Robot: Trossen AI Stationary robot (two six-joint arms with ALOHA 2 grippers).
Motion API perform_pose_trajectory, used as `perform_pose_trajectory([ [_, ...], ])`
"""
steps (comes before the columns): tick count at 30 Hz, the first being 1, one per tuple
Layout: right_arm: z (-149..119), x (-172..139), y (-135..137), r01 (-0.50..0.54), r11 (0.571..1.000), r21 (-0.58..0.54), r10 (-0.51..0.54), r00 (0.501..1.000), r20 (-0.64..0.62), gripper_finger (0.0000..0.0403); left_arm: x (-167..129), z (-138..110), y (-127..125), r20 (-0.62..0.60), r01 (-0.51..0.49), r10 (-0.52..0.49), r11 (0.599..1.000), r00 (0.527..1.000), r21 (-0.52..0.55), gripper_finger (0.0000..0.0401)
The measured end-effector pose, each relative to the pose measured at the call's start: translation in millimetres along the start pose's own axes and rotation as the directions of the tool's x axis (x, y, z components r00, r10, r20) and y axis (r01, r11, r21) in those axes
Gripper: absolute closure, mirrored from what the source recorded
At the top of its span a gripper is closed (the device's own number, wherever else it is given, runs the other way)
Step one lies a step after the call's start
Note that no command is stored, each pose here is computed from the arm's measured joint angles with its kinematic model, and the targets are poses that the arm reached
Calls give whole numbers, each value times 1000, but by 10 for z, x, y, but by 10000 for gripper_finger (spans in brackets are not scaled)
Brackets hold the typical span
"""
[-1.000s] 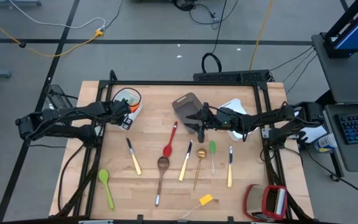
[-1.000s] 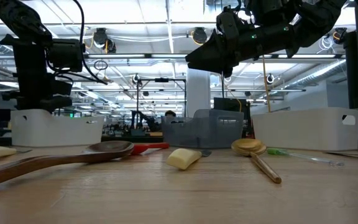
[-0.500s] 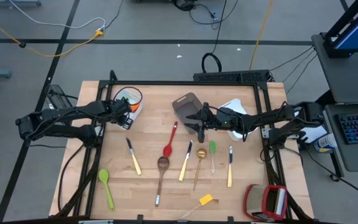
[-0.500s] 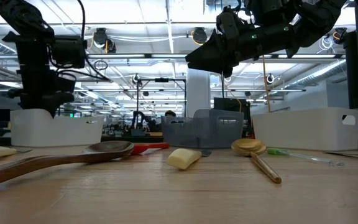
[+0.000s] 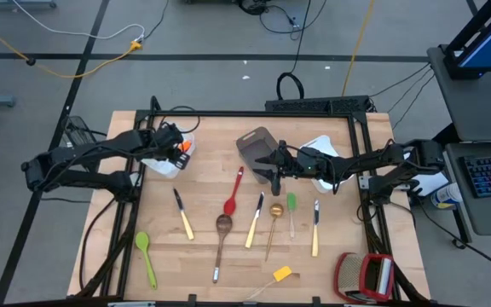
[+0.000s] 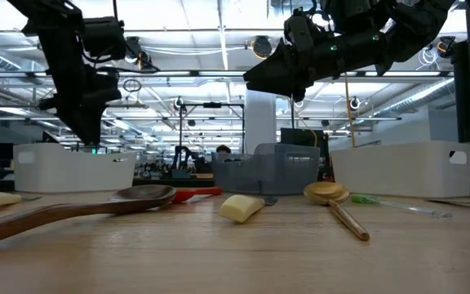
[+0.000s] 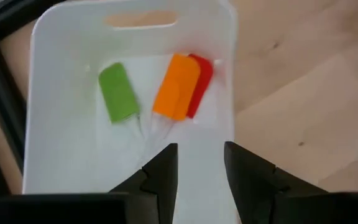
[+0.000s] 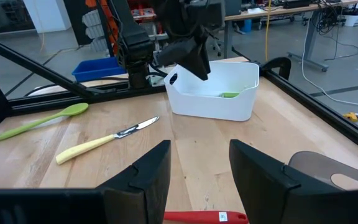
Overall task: Pick & Place Kitchen Items
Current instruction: Put the green spatula into the left white bin
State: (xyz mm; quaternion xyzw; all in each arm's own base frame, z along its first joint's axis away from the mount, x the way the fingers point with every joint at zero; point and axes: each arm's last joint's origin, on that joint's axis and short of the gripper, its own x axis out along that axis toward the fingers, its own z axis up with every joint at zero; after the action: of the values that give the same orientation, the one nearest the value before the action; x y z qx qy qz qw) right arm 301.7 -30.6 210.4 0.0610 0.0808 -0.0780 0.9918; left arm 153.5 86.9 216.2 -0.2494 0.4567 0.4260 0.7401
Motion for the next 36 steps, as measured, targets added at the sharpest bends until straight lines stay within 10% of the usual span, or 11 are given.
perform_pose_trajectory([
  [36,0,0,0,0,1000,0,0,1000,0,248,-366,-97,-769,248,299,-428,854,869,425,265],
])
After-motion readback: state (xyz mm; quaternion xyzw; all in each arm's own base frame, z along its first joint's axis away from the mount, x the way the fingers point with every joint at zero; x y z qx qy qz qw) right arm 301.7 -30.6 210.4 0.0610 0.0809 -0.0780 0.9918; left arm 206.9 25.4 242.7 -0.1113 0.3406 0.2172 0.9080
